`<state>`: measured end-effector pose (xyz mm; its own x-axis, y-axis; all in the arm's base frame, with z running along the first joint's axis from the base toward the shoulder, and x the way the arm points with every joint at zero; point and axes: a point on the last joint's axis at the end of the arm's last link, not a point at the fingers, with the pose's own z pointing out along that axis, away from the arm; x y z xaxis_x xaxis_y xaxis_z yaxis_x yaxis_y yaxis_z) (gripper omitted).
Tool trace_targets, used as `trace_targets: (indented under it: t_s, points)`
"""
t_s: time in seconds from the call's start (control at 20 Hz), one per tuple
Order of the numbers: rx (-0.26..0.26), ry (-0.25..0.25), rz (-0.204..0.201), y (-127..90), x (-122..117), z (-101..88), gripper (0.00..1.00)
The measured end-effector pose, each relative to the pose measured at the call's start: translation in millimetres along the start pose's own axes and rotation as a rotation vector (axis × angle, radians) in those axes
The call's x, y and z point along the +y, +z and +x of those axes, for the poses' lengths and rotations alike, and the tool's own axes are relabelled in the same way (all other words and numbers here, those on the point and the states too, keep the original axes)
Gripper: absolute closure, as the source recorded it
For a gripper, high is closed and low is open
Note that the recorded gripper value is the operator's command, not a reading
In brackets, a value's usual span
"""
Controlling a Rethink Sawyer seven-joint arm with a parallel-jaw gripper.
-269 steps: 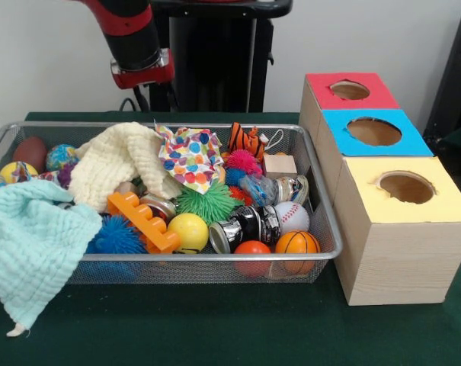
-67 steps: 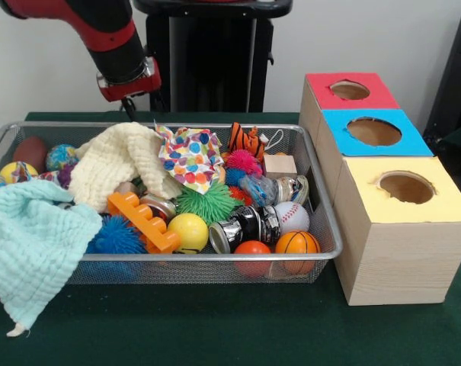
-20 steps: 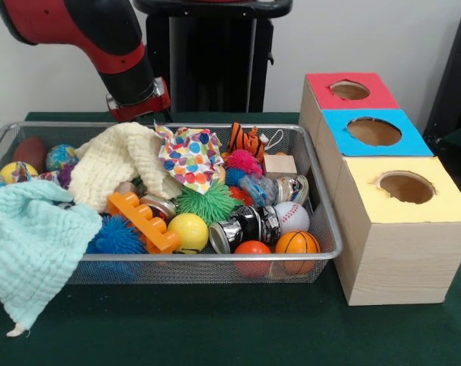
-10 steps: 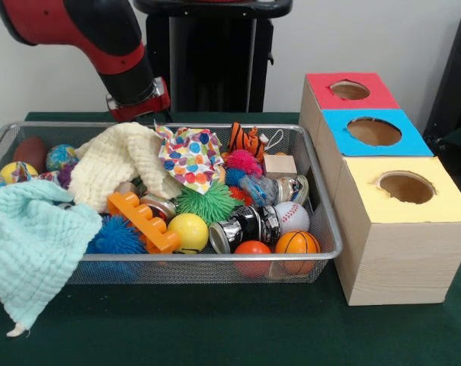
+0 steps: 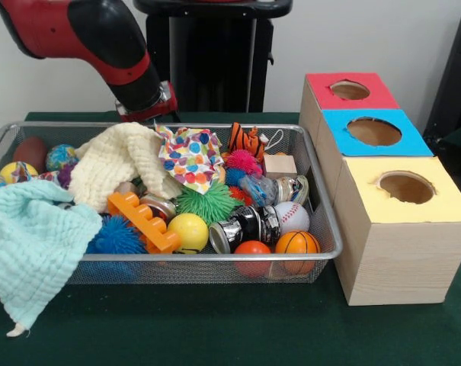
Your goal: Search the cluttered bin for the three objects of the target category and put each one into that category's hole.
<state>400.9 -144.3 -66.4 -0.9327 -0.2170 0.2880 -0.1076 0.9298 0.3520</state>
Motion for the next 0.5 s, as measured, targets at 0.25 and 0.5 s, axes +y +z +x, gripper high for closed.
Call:
trace_targets:
  t_s: [0.25,0.5]
  points:
    - [0.012,0.009,-0.025,8.5,-3.3,-4.6,1.0]
    - [0.011,0.018,-0.036,8.3,-5.5,-4.5,1.0]
